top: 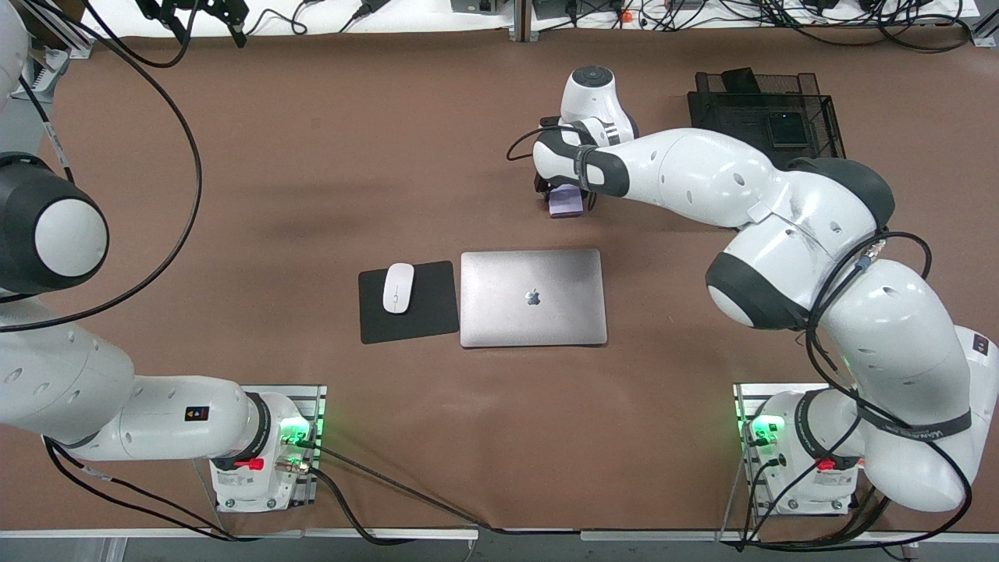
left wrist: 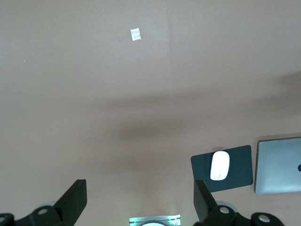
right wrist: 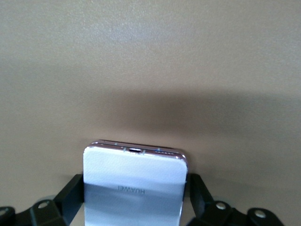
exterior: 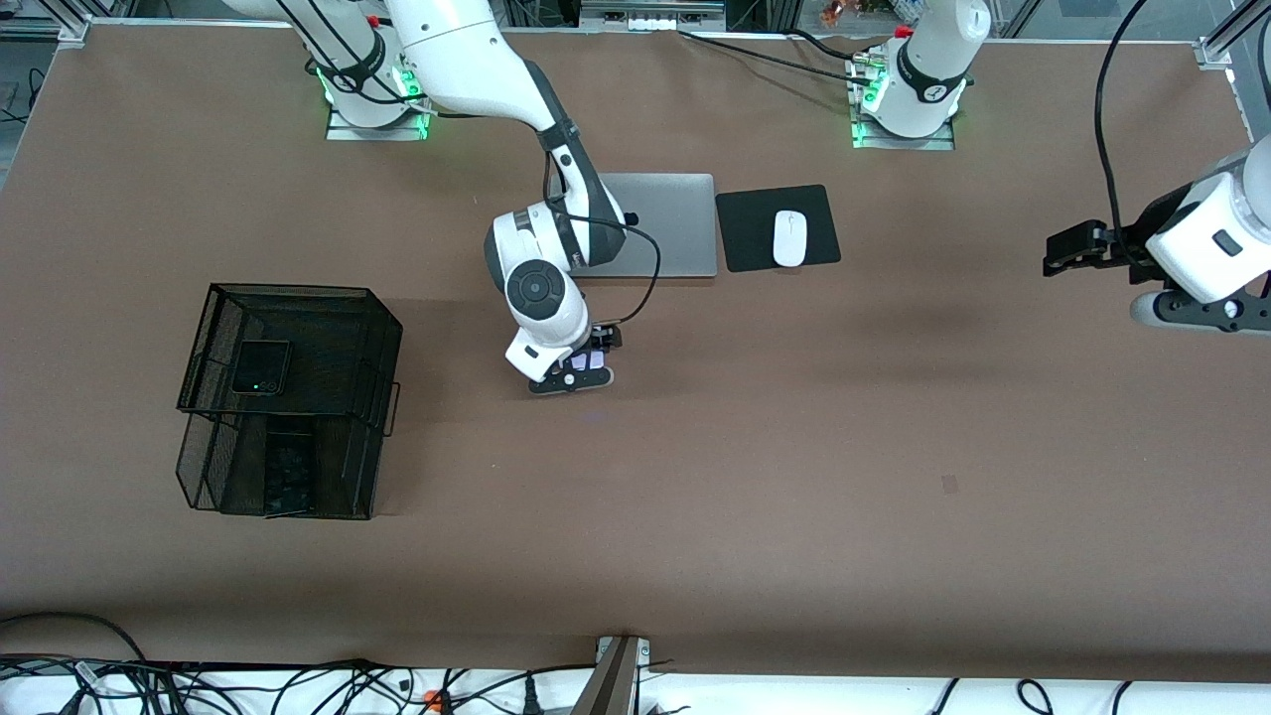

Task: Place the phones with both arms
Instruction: 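Lower the white phone into the basket's lower tier and open the right gripper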

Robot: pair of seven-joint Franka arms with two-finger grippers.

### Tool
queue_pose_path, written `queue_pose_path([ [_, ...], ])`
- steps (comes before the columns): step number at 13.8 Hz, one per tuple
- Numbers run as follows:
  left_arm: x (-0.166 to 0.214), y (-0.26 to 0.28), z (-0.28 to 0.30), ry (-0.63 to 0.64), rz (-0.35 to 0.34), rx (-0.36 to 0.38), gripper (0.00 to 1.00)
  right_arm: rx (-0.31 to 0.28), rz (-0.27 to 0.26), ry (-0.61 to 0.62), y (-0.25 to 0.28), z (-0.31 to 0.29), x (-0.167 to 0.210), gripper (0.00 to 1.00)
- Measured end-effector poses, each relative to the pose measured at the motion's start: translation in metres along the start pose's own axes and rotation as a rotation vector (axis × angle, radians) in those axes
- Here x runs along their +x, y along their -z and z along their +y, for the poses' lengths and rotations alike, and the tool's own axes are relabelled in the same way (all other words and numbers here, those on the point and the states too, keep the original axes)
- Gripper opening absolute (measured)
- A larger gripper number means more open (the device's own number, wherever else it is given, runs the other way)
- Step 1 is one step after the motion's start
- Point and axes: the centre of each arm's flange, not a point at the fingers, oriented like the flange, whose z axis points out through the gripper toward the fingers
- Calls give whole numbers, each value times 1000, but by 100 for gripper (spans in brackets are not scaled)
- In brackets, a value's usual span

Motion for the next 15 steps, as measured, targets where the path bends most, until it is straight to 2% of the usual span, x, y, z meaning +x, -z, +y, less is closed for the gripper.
queue_pose_path([
  [1,-3,1,0,0,0,1,100,0,1,-3,2,2,1,85],
  [4,-7,4,0,0,6,1,100,4,10,-7,9,4,2,84],
  [6,-7,4,2,-3,5,-18,100,1,51,-37,40,22,17,84],
  [8,-7,4,4,-5,5,-23,100,-12,86,-94,111,78,40,84],
  [11,-8,5,6,-9,8,-23,100,-24,133,-91,227,192,53,84],
  [13,-8,5,9,-14,8,-23,100,-31,110,-76,271,265,43,84],
  [15,-10,7,8,-13,13,-23,100,-34,65,-67,276,313,31,84],
])
